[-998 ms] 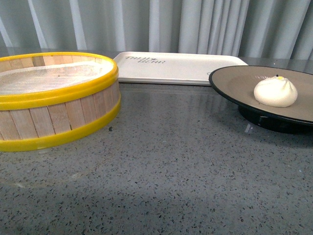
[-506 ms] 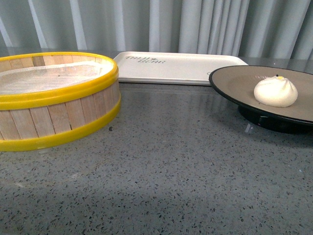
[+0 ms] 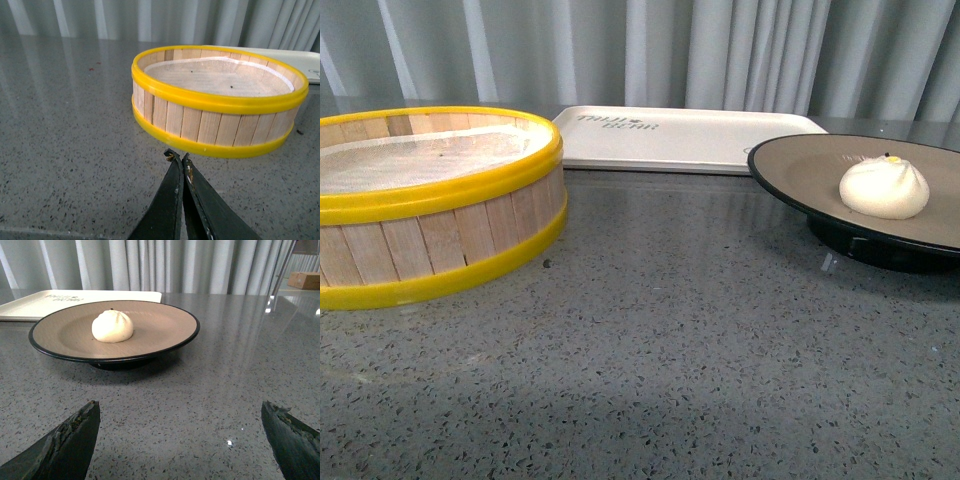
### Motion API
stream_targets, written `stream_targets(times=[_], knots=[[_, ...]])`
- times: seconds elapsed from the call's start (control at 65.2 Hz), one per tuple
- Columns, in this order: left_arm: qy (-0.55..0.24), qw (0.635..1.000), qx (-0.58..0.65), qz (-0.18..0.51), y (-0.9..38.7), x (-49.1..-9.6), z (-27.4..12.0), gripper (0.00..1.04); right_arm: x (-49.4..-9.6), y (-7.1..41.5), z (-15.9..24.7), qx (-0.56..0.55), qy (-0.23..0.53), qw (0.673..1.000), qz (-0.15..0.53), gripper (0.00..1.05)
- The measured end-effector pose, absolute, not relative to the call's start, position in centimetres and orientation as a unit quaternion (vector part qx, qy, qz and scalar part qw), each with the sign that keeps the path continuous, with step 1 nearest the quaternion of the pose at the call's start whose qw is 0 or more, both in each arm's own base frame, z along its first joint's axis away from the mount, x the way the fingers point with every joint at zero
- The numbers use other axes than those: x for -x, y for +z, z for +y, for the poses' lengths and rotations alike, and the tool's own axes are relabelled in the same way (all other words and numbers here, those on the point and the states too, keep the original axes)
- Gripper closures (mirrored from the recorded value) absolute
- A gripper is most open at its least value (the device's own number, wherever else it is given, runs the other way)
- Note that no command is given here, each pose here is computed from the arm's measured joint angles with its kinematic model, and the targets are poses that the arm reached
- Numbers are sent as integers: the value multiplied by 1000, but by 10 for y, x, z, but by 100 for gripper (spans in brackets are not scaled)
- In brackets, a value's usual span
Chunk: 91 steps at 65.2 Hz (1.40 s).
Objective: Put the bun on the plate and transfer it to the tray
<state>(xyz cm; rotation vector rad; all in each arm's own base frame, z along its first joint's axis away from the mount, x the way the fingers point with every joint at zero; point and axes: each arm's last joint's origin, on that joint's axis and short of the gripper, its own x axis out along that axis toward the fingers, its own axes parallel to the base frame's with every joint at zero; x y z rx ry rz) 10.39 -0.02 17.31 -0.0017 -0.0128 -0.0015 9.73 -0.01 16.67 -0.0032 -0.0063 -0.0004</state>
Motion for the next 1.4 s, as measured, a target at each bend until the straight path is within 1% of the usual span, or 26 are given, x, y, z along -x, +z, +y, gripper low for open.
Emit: stream_targets(times=[0.046, 0.153, 0.322, 0.399, 0.43, 0.737, 0.783, 0.829, 0.844, 0.875, 0.936, 1.044, 1.182, 1.305, 1.351, 1.366, 1.397], knots=[[-2, 1000, 1, 3, 170, -100, 0, 101, -97, 167, 0, 2, 0, 1000, -3, 8], [-1, 1000, 1, -14, 173, -96, 0, 101, -97, 167, 0, 2, 0, 1000, -3, 8], [-1, 1000, 1, -11, 172, -96, 0, 101, -97, 167, 0, 2, 0, 1000, -3, 8], [-1, 1000, 1, -11, 172, -96, 0, 83, -97, 167, 0, 2, 0, 1000, -3, 8], [-1, 1000, 1, -11, 172, -96, 0, 74, -97, 167, 0, 2, 0, 1000, -3, 8], [-1, 1000, 1, -11, 172, -96, 0, 23, -97, 167, 0, 1, -1, 1000, -3, 8], [-1, 1000, 1, -11, 172, -96, 0, 16, -98, 168, 0, 25, -40, 999, -5, 8], [-1, 1000, 1, -11, 172, -96, 0, 7, -102, 175, -2, 55, -114, 992, -5, 8], [0, 1000, 1, -11, 172, -96, 0, 6, -102, 177, -2, 60, -124, 990, -5, 8], [0, 1000, 1, -11, 172, -96, 0, 6, -107, 185, -6, 63, -146, 987, -4, 8], [-1, 1000, 1, -11, 172, -96, 0, 7, -116, 199, -13, 52, -156, 986, -10, 8], [-1, 1000, 1, -12, 172, -96, 0, 7, -134, 216, -28, 7, -152, 988, -24, 8], [-1, 1000, 1, -11, 172, -96, 0, 7, -165, 228, -51, -100, -130, 986, -11, 8], [-1, 1000, 1, -11, 172, -96, 0, 7, -194, 233, -74, -237, -114, 965, 17, 8], [-1, 1000, 1, -11, 172, -96, 0, 7, -206, 235, -80, -302, -98, 948, 29, 8], [-1, 1000, 1, -11, 172, -96, 0, 7, -208, 236, -81, -309, -95, 946, 32, 8], [-1, 1000, 1, -11, 172, -96, 0, 7, -216, 237, -83, -363, -81, 927, 45, 8]])
